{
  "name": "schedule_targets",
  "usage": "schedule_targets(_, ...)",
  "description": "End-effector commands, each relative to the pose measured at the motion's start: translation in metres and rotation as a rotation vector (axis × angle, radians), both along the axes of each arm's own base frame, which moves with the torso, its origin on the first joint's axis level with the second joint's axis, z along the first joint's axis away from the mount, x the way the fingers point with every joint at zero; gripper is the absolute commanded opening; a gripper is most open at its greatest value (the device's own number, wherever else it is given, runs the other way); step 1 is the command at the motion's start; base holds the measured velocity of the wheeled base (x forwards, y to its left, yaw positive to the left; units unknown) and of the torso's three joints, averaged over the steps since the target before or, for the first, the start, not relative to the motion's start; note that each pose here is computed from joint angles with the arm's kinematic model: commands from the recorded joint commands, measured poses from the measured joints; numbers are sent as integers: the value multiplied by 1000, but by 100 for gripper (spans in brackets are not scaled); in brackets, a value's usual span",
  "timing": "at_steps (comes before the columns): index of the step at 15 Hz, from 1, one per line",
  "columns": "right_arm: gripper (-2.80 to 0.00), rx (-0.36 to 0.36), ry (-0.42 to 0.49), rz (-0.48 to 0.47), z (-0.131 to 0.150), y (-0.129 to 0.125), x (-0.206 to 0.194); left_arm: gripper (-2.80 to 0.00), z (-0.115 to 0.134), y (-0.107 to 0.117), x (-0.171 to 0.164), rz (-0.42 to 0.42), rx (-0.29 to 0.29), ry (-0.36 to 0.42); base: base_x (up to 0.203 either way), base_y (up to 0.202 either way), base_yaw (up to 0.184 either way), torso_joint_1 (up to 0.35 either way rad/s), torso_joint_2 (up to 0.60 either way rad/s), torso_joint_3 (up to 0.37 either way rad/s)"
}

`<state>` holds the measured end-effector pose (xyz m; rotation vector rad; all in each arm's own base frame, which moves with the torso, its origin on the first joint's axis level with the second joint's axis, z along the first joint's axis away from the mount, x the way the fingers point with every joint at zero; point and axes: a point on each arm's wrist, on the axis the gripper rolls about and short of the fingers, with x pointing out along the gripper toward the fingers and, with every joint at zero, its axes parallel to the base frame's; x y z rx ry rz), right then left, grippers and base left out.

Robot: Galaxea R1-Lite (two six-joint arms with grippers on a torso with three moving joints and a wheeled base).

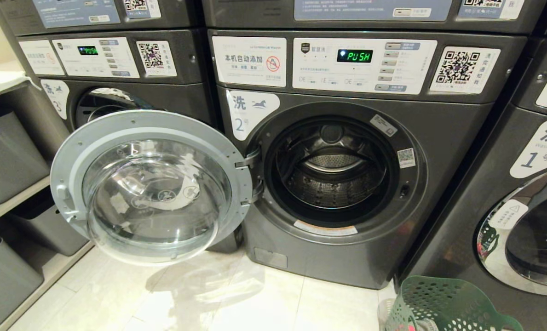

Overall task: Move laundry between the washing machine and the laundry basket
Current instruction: Close the washing machine door with the left hand

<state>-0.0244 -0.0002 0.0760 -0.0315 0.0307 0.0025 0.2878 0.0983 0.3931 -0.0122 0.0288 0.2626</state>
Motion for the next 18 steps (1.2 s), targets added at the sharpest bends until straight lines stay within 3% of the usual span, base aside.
schedule_targets(1, -280, 2, 1, -2, 0, 0, 0, -280, -38, 33, 41, -110, -64, 94, 0, 0, 0, 0, 0, 0)
schedule_targets(3, -280, 8, 1, -4, 0, 0, 0, -280, -47, 42, 56, -171, -121, 72, 0, 0, 0, 0, 0, 0)
schedule_targets(6, -280, 10, 1, -4, 0, 0, 0, -280, -58, 55, 81, -237, -117, 3, 0, 0, 0, 0, 0, 0)
schedule_targets(11, -280, 19, 1, -7, 0, 0, 0, -280, -94, 65, 112, -352, -147, 32, 0, 0, 0, 0, 0, 0)
schedule_targets(18, -280, 17, 1, -7, 0, 0, 0, -280, -144, 78, 152, -363, -132, 12, 0, 0, 0, 0, 0, 0)
